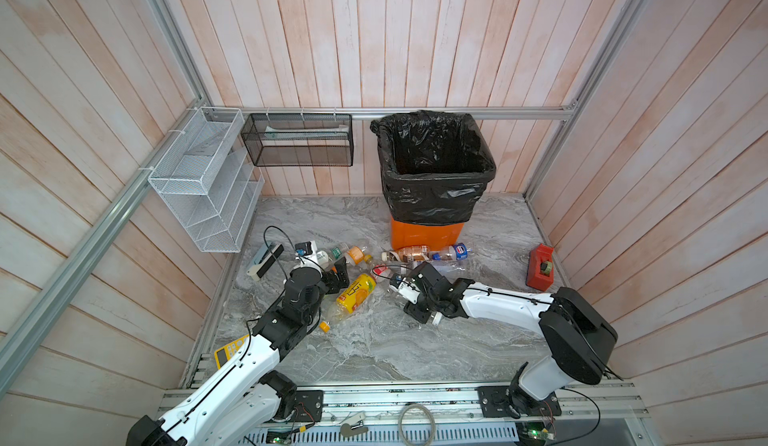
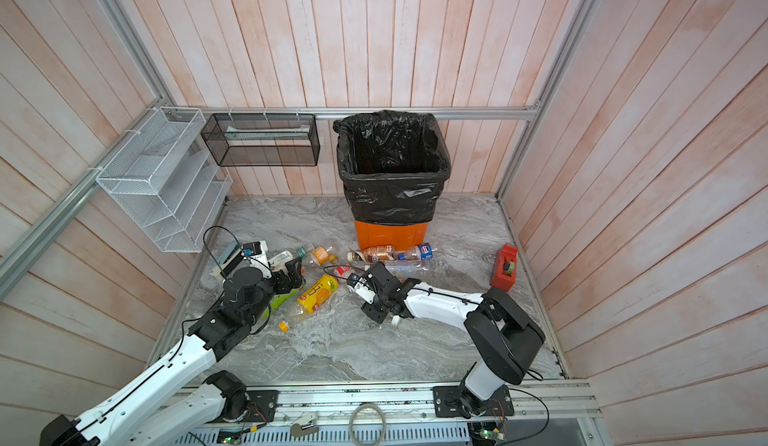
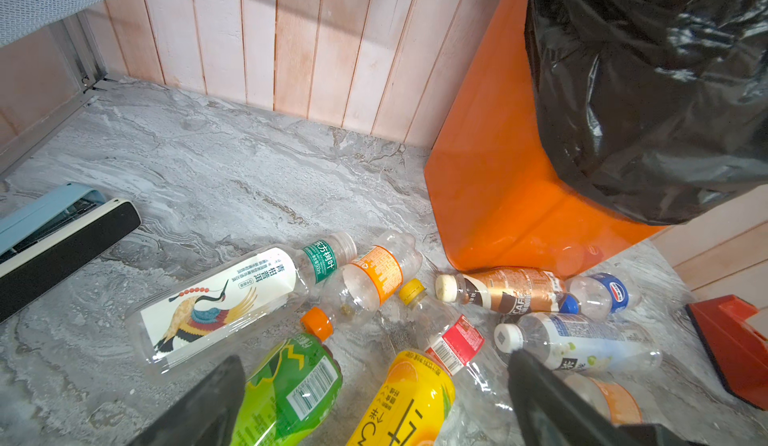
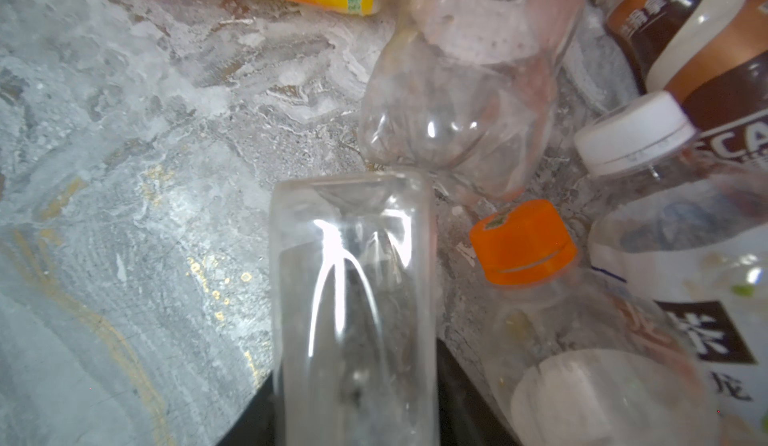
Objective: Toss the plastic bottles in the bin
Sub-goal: 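Lower both grippers into the pile and grasp a clear bottle with the right, then lift the clear bottle with the right gripper and open it over the bin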
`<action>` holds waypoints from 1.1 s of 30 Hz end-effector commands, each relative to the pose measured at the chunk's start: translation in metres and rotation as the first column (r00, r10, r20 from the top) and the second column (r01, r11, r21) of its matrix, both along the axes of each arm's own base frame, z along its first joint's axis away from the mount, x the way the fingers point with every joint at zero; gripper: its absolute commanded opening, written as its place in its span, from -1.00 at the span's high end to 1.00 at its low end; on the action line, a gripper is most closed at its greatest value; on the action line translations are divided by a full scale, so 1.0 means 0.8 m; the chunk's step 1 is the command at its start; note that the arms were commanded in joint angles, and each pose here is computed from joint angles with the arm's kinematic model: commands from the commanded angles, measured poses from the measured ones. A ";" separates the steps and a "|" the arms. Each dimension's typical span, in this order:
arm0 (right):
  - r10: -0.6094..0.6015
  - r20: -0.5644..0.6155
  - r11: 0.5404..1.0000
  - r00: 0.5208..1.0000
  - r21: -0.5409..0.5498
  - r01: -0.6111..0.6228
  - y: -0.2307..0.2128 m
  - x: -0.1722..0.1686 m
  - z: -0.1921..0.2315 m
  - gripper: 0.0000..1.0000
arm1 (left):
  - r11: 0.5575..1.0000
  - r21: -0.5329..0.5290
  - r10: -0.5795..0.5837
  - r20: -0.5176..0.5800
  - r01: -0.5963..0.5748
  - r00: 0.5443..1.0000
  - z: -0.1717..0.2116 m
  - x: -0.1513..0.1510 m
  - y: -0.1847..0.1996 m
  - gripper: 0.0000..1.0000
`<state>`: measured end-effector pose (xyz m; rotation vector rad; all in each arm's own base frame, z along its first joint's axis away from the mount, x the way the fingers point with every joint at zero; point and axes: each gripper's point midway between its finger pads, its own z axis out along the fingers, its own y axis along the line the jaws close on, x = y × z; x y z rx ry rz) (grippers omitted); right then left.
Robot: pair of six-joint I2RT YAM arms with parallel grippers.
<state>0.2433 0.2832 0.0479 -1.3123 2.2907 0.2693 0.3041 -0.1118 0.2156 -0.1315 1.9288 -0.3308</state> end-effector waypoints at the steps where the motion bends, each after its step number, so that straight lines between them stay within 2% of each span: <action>1: -0.007 0.010 1.000 1.000 -0.025 0.007 0.001 0.003 0.004 0.17 | 1.000 -0.001 0.010 -0.023 -0.010 1.000 -0.014 -0.006 0.006 -0.99; 5: -0.014 0.043 0.999 0.999 0.038 0.012 0.007 0.005 0.029 0.27 | 1.000 -0.004 0.014 -0.026 -0.014 1.000 -0.017 -0.008 0.008 -0.99; 8: -0.027 0.095 0.993 0.995 0.118 0.016 0.010 0.006 0.063 0.27 | 1.000 -0.004 0.014 -0.030 -0.014 0.999 -0.019 -0.008 0.008 -0.99; 10: -0.052 0.149 0.984 0.987 0.178 0.025 0.009 0.010 0.093 0.37 | 1.000 -0.005 0.013 -0.030 -0.013 0.999 -0.020 -0.008 0.008 -0.99; 12: -0.095 0.225 0.969 0.970 0.243 0.039 0.004 0.016 0.132 0.39 | 1.000 -0.004 0.014 -0.031 -0.014 0.999 -0.022 -0.007 0.008 -0.99; 15: -0.193 0.366 0.927 0.910 0.372 0.047 -0.012 0.024 0.207 0.38 | 1.000 0.007 0.014 -0.041 -0.014 0.999 -0.030 -0.007 0.008 -0.99; 20: -0.408 0.552 0.779 0.728 0.626 -0.038 -0.060 0.012 0.367 0.37 | 0.999 0.034 0.021 -0.073 -0.019 0.997 -0.047 -0.007 0.010 -0.99; 23: -0.509 0.597 0.667 0.621 0.729 -0.154 -0.091 -0.013 0.457 0.39 | 0.999 0.040 0.013 -0.087 -0.010 0.996 -0.053 -0.008 0.009 -0.99; 26: -0.604 0.615 0.568 0.506 0.778 -0.268 -0.121 -0.036 0.528 0.42 | 0.999 0.042 0.006 -0.093 -0.002 0.996 -0.055 -0.007 0.006 -0.99; 29: -0.711 0.595 0.514 0.376 0.804 -0.300 -0.146 -0.036 0.581 0.41 | 0.999 0.037 -0.007 -0.093 0.010 0.996 -0.055 -0.006 0.003 -0.99; 32: -0.757 0.599 0.531 0.261 0.797 -0.289 -0.144 -0.012 0.617 0.38 | 0.999 0.027 -0.019 -0.094 0.022 0.995 -0.053 -0.004 -0.002 -0.99; 33: -0.759 0.606 0.543 0.239 0.791 -0.284 -0.138 0.001 0.625 0.35 | 0.999 0.021 -0.024 -0.093 0.026 0.995 -0.053 -0.004 -0.003 -0.99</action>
